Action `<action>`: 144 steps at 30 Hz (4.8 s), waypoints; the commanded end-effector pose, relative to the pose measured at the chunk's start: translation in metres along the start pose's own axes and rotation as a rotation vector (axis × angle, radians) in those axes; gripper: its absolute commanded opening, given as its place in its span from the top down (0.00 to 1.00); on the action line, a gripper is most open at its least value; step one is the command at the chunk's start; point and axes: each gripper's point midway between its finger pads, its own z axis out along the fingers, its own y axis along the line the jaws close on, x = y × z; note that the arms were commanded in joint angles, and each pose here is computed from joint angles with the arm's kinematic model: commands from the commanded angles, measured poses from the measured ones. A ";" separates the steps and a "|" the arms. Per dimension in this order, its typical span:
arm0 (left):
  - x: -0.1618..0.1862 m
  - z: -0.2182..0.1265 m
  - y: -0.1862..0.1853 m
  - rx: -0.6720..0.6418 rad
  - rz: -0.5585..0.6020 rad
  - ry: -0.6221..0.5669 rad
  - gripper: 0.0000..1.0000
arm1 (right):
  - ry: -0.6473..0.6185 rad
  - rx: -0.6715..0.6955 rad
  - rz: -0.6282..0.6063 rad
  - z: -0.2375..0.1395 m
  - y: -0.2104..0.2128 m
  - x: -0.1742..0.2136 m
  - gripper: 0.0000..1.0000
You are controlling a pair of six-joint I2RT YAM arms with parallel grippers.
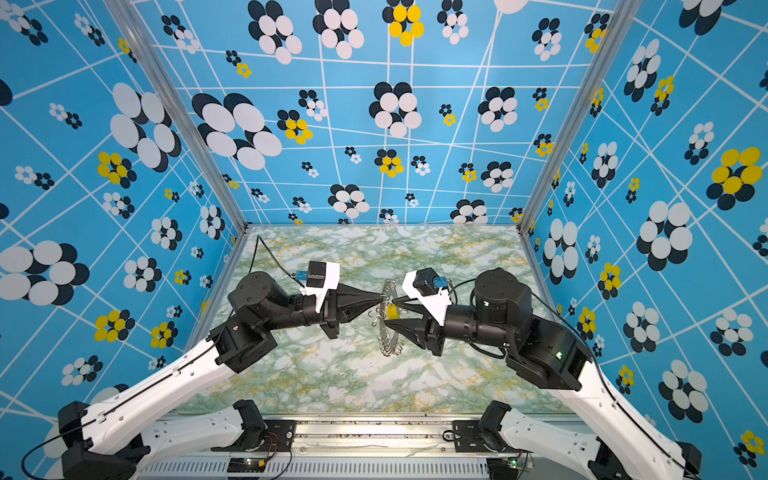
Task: Put the keys on the keyring
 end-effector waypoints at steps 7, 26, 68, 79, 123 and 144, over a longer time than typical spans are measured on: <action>-0.019 0.011 0.008 0.001 0.017 -0.127 1.00 | -0.144 -0.133 0.052 0.010 0.019 -0.025 1.00; -0.019 0.003 -0.001 0.068 0.016 -0.103 1.00 | 0.139 0.166 -0.179 -0.047 -0.008 -0.002 0.53; -0.022 0.002 -0.014 0.134 0.012 -0.074 1.00 | 0.089 0.045 -0.176 -0.023 0.003 -0.016 0.85; -0.020 0.003 -0.014 0.146 -0.002 -0.068 1.00 | 0.077 0.020 -0.161 -0.020 0.006 -0.018 1.00; 0.011 0.009 -0.015 0.107 -0.014 0.137 0.97 | 0.150 -0.045 -0.169 -0.023 0.016 -0.020 1.00; -0.023 0.004 -0.019 0.137 0.054 -0.056 1.00 | 0.131 0.055 -0.150 -0.031 0.001 -0.008 0.68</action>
